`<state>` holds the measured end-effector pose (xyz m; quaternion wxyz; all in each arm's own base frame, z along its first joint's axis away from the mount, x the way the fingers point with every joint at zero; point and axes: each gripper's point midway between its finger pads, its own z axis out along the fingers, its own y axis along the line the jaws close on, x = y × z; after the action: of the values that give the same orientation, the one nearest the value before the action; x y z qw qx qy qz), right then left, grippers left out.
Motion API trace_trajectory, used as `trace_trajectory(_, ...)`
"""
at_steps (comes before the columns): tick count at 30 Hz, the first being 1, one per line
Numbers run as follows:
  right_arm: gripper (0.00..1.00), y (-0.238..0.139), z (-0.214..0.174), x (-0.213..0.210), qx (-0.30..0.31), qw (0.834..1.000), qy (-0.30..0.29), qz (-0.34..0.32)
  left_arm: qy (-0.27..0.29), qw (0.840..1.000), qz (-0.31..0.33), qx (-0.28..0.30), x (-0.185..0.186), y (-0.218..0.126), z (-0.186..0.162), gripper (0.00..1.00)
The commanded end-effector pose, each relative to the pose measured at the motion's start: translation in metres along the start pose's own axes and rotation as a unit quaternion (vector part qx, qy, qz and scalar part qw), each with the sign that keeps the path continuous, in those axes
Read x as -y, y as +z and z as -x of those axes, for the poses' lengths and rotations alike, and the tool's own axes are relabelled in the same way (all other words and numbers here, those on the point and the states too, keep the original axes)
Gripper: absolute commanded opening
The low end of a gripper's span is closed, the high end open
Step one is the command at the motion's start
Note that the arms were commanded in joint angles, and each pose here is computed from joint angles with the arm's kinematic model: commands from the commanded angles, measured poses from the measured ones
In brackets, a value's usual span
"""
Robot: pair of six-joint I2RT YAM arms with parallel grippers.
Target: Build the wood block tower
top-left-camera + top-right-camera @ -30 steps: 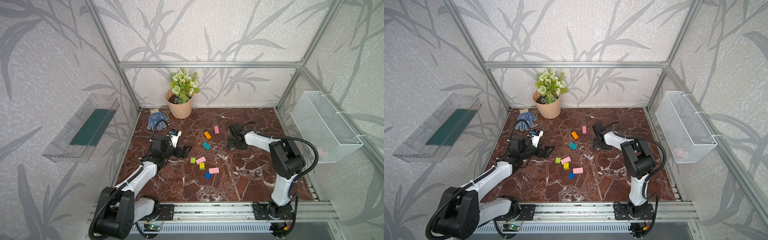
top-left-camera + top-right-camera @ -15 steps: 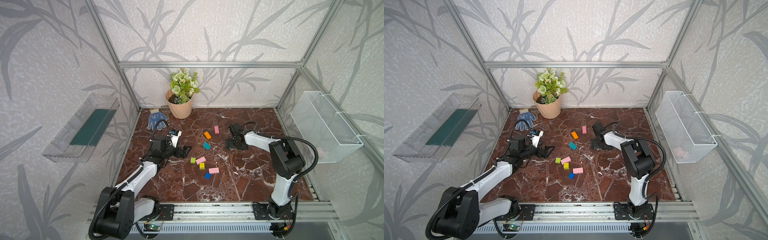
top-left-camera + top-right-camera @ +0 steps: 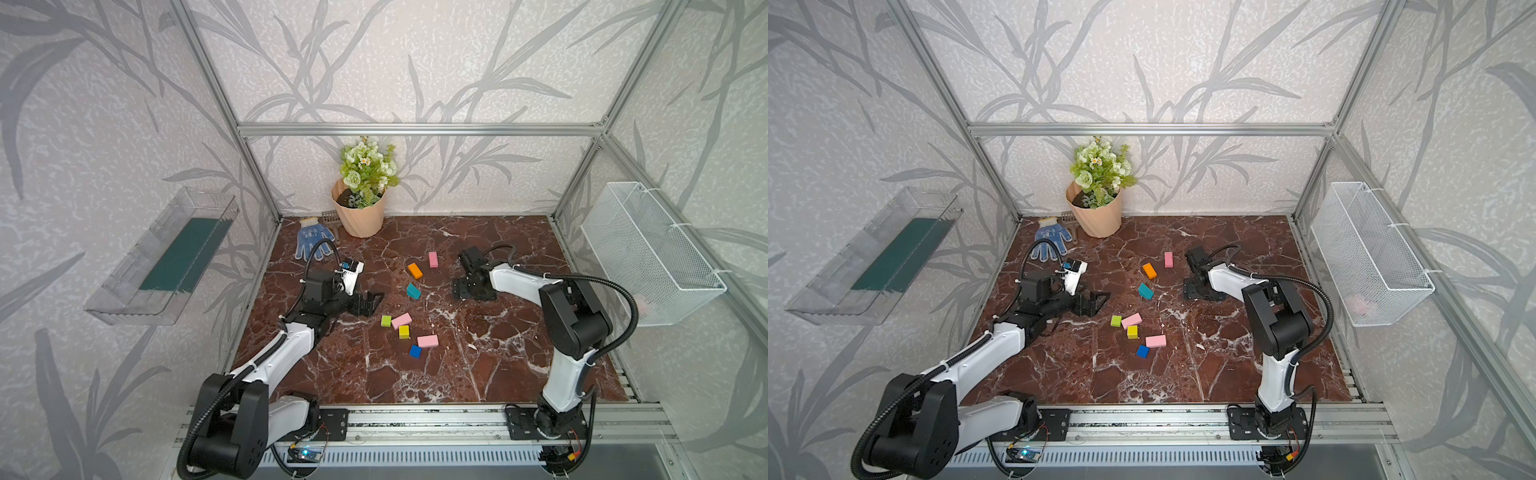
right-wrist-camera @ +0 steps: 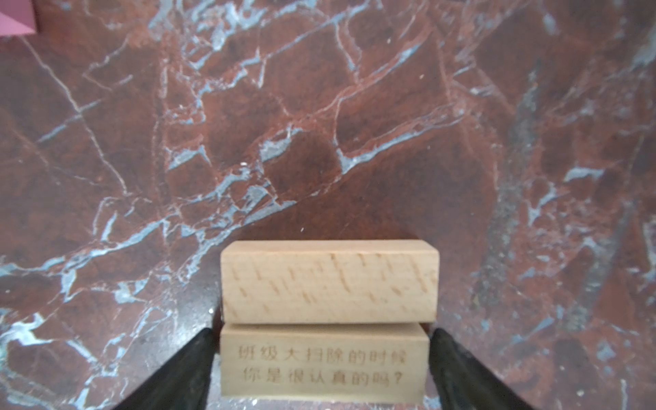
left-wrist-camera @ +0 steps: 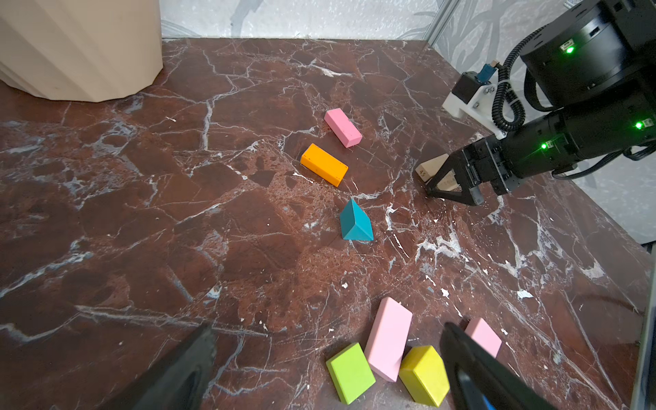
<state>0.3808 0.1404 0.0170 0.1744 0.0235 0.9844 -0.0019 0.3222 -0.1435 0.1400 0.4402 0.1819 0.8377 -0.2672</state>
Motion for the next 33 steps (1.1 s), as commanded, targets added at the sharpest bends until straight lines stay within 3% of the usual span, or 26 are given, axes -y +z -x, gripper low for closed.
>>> trace_trajectory(1,0.84,-0.0037,-0.0051,0.0088,-0.010,1.000,0.001,-0.014,0.020,1.000,0.001,0.007,0.0017,-0.0016,0.0057,0.99)
trace_trajectory(14,0.75,-0.0039,-0.0036,0.0103,-0.010,1.000,0.004,-0.022,0.021,1.000,0.001,0.006,0.0018,-0.0012,0.0054,0.99)
trace_trajectory(33,0.75,-0.0018,-0.0024,0.0099,-0.018,1.000,0.004,-0.020,0.021,1.000,0.000,0.005,0.0026,-0.0009,0.0049,0.99)
